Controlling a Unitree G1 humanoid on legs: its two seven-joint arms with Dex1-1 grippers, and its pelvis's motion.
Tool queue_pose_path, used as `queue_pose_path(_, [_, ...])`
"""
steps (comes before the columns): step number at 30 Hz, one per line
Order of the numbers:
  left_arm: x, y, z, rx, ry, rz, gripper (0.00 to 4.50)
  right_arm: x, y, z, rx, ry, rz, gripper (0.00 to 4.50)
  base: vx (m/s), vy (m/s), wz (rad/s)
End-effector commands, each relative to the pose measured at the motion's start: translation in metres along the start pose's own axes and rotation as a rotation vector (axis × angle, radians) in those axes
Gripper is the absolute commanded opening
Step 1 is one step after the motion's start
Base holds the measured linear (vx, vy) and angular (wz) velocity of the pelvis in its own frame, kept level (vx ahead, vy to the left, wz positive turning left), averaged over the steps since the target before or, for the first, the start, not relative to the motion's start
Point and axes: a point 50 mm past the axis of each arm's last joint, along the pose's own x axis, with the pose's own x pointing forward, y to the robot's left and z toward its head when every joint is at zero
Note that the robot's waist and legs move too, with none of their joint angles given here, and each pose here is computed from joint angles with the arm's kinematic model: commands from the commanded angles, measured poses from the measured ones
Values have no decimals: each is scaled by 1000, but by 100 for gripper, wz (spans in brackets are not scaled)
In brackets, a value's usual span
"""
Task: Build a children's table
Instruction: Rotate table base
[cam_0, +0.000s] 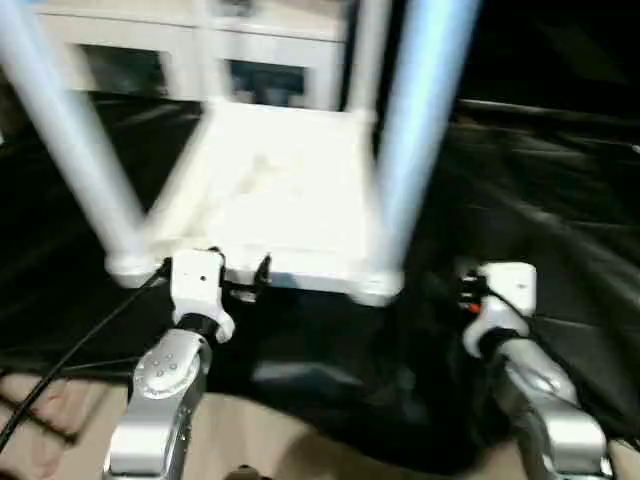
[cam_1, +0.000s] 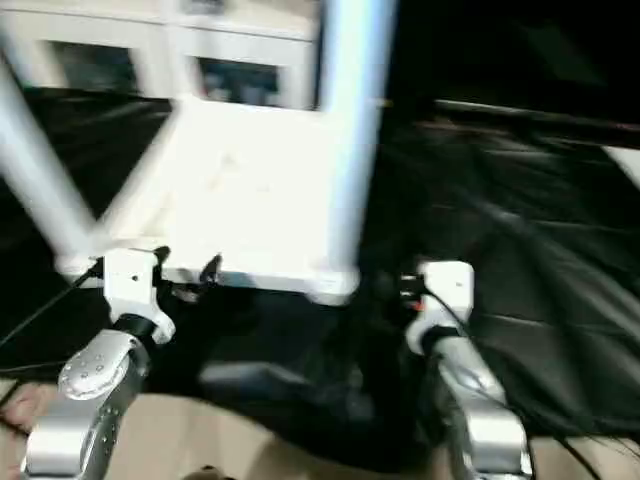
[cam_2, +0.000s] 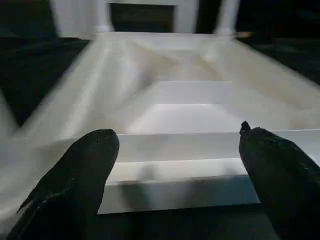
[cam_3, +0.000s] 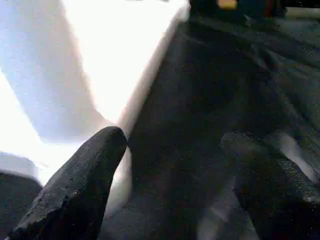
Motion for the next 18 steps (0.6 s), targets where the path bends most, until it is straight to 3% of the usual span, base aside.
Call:
queue_pose_path(1, [7,-5,7,0,-35,5,443,-4,-13,1,-24,15,-53,369,-13,216,13])
queue_pose_path(8, [15,-17,14,7,-39,-33,443,-10,-30,1,-37,35,-92,369,-79,88,4])
queue_pose_path(13, [18,-14,15,-14,-35,-16,443,-12,-30,4,-31,28,-92,369,-104,-67,3])
queue_pose_path(18, [21,-19,16,-4,-55,-105,443,-9,-24,9,-32,10,-51,369,-53,-31,-34])
